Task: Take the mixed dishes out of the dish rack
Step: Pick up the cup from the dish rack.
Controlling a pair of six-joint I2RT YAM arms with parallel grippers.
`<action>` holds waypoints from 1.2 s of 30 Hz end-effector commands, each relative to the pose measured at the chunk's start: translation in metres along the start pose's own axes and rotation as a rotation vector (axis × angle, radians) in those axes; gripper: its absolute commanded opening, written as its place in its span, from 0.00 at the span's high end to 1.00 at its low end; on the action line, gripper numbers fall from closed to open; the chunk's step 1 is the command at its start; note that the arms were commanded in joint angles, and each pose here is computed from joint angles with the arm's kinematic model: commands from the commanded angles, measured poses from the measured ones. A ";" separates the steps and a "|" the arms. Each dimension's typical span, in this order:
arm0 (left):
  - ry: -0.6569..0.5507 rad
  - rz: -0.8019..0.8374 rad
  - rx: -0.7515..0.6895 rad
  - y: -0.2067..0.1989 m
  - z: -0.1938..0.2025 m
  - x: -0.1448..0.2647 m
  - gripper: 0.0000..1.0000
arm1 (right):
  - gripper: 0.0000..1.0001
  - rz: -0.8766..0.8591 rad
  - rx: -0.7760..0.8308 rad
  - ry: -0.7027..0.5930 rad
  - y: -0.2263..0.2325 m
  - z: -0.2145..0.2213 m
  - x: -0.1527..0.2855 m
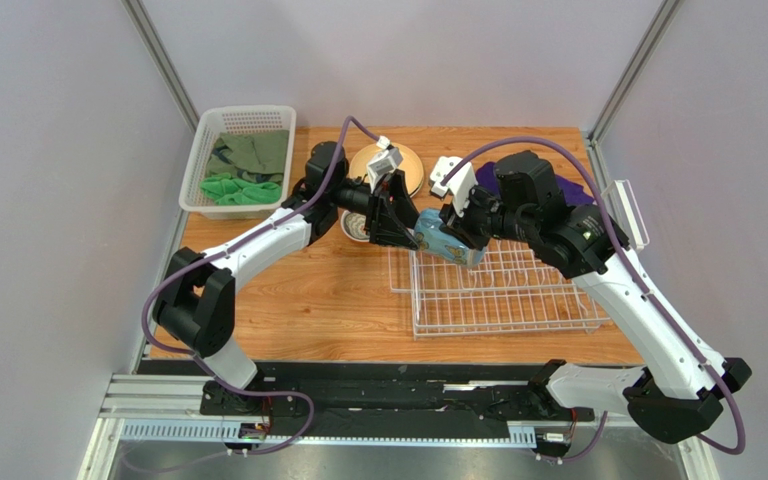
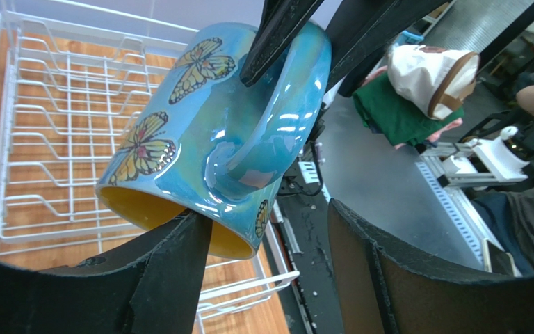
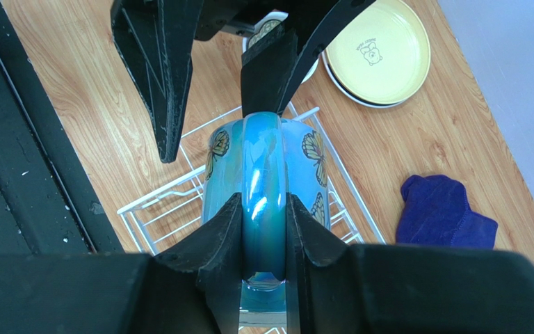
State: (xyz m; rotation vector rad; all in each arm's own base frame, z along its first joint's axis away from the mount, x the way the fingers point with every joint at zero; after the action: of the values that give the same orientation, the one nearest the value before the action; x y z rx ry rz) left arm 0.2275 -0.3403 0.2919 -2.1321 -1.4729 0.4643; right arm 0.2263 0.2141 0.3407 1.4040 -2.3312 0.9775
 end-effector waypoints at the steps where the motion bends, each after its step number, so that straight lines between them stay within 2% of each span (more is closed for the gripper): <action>1: 0.010 0.070 -0.057 -0.012 -0.001 -0.007 0.34 | 1.00 0.160 0.052 -0.218 -0.032 -0.056 0.036; 9: -0.031 0.112 -0.032 -0.018 -0.005 -0.011 0.42 | 1.00 0.164 0.054 -0.228 -0.033 -0.059 0.039; 12: -0.069 0.158 -0.004 -0.024 -0.008 -0.012 0.49 | 1.00 0.167 0.054 -0.233 -0.033 -0.060 0.040; 17: -0.060 0.178 0.059 -0.018 -0.005 -0.015 0.81 | 1.00 0.179 0.056 -0.236 -0.036 -0.062 0.043; 18: -0.059 0.178 0.073 -0.016 -0.004 -0.016 0.91 | 1.00 0.177 0.057 -0.235 -0.035 -0.062 0.042; 21: -0.054 0.183 0.085 -0.016 -0.003 -0.018 1.00 | 1.00 0.179 0.059 -0.232 -0.035 -0.061 0.041; 31: -0.030 0.199 0.062 -0.033 -0.006 -0.019 1.00 | 0.98 0.187 0.055 -0.206 -0.034 -0.049 0.032; 34: -0.028 0.200 0.062 -0.035 -0.006 -0.018 1.00 | 0.89 0.197 0.054 -0.199 -0.034 -0.046 0.031; 35: -0.026 0.201 0.058 -0.037 -0.007 -0.018 1.00 | 0.80 0.203 0.053 -0.197 -0.034 -0.045 0.032; 36: -0.024 0.200 0.061 -0.036 -0.006 -0.018 1.00 | 0.77 0.203 0.053 -0.195 -0.034 -0.043 0.032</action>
State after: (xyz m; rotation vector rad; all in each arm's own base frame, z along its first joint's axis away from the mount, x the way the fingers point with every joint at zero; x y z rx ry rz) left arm 0.2115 -0.3513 0.2874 -2.0122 -1.1729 0.6908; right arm 0.2257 0.2033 0.3468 1.3544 -2.3802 0.9917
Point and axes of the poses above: each gripper's point midway between its finger pads, its own x axis back along the fingers, its own y axis along the line the jaws close on, z = x × y, the point moved 1 cm from there along x, back along the fingers, and after that the axes turned 13 degrees about x, right-handed, at the moved point
